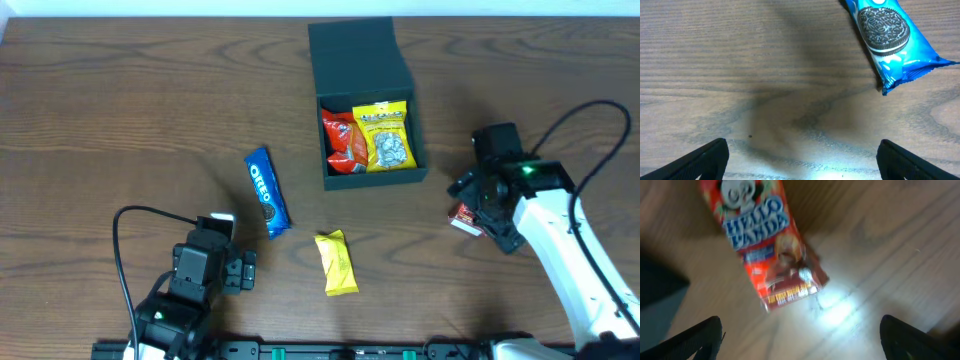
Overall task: Pack container
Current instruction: 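Move the right gripper to the red Hello Panda box, then grasp the Hello Panda box with the right gripper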
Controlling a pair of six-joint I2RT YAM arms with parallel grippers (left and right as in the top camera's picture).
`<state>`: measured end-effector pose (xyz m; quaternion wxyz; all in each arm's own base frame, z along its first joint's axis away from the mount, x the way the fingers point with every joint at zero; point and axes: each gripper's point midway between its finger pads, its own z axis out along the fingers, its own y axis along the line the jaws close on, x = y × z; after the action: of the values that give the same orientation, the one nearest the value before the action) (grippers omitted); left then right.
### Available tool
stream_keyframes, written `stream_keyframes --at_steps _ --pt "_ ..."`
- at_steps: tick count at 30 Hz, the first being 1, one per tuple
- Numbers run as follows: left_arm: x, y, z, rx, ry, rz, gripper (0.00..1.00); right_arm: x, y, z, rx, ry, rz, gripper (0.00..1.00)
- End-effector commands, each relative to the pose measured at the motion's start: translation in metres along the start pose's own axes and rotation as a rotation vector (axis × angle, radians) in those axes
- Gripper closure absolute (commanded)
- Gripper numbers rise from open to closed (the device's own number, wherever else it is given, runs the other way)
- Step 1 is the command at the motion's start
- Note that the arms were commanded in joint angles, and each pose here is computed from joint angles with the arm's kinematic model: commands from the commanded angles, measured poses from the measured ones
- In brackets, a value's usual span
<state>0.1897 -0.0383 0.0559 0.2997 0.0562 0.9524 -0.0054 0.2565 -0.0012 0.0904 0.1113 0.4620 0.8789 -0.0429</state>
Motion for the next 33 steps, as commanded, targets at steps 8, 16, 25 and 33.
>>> stream_keyframes --at_steps 8,16,25,33 --pt "0.0 0.001 0.0 -0.005 0.0 0.014 0.05 -0.037 0.004 0.016 -0.076 -0.089 -0.037 0.01" --pt "0.0 0.001 0.0 -0.005 0.0 0.014 0.05 -0.031 0.016 0.033 -0.123 -0.003 -0.181 0.01" --pt "0.0 0.001 0.0 -0.006 0.0 0.014 0.05 -0.026 0.031 0.063 -0.14 0.056 -0.297 0.01" --pt "0.0 0.001 0.0 -0.006 0.0 0.014 0.05 -0.027 0.034 0.076 -0.138 0.072 -0.295 0.01"
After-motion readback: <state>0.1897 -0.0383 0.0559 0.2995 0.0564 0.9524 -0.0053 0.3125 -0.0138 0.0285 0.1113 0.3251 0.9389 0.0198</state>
